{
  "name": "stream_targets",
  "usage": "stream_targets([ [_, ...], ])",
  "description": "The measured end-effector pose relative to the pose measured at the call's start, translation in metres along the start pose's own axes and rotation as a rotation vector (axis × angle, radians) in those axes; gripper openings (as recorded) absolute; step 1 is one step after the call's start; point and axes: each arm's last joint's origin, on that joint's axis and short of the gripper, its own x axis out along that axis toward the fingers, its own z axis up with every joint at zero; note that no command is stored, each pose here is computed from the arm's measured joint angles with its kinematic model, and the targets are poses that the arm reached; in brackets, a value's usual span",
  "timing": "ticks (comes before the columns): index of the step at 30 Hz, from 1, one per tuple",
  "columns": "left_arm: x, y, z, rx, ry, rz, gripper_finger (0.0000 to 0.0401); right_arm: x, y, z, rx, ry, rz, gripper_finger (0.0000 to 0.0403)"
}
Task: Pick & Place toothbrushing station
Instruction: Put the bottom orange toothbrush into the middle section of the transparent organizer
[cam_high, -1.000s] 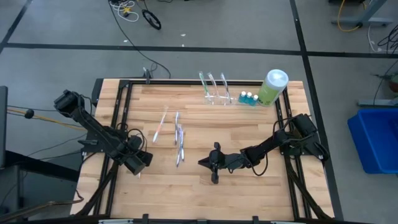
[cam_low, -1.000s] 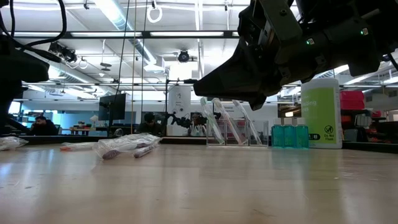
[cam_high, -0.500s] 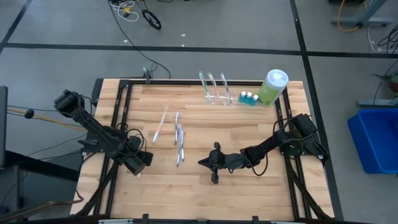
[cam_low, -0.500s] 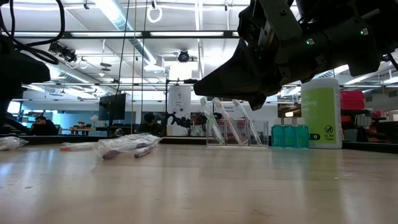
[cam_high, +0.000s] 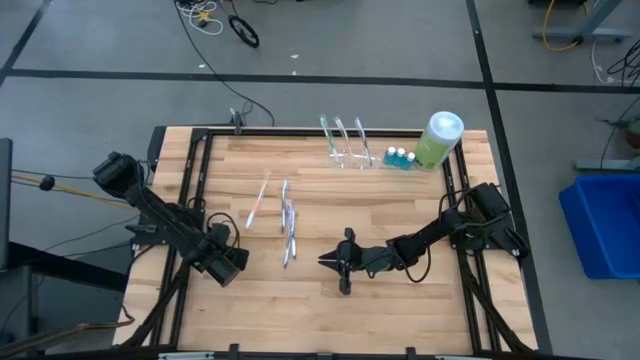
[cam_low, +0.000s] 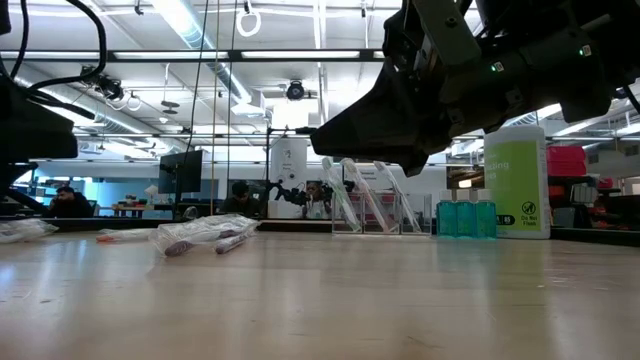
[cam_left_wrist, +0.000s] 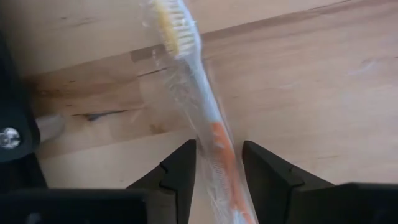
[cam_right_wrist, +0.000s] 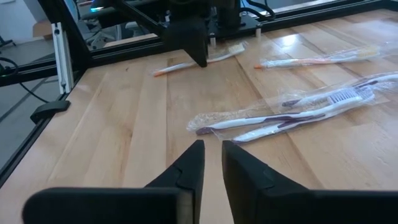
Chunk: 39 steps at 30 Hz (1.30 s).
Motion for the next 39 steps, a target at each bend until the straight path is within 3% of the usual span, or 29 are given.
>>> stream_targets([
  [5, 0.002, -0.002, -0.001, 0.009, -0.016, -0.013, 0.0101, 0.000, 0.000, 0.000, 0.000, -0.002, -0.001, 0.0064],
  [14, 0.001, -0.004, 0.001, 0.064, -0.104, -0.062, 0.0013, 0.000, 0.000, 0.000, 0.003, -0.002, 0.000, 0.0033],
  [21, -0.006, -0.012, 0.004, 0.169, -0.268, -0.146, 0.0026, 0.000, 0.000, 0.001, 0.051, -0.013, -0.014, 0.0020],
  [25, -0.017, -0.023, 0.005, 0.278, -0.416, -0.222, 0.0023, 0.001, -0.001, 0.004, 0.111, -0.047, -0.082, 0.0022],
  [31, -0.041, -0.050, 0.001, 0.547, -0.657, -0.362, 0.0011, 0.007, 0.002, 0.017, 0.104, -0.097, -0.107, 0.0060],
  [39, -0.065, -0.096, 0.005, 0.810, -0.748, -0.632, 0.0017, 0.014, -0.007, 0.022, -0.023, -0.067, -0.035, 0.0133],
])
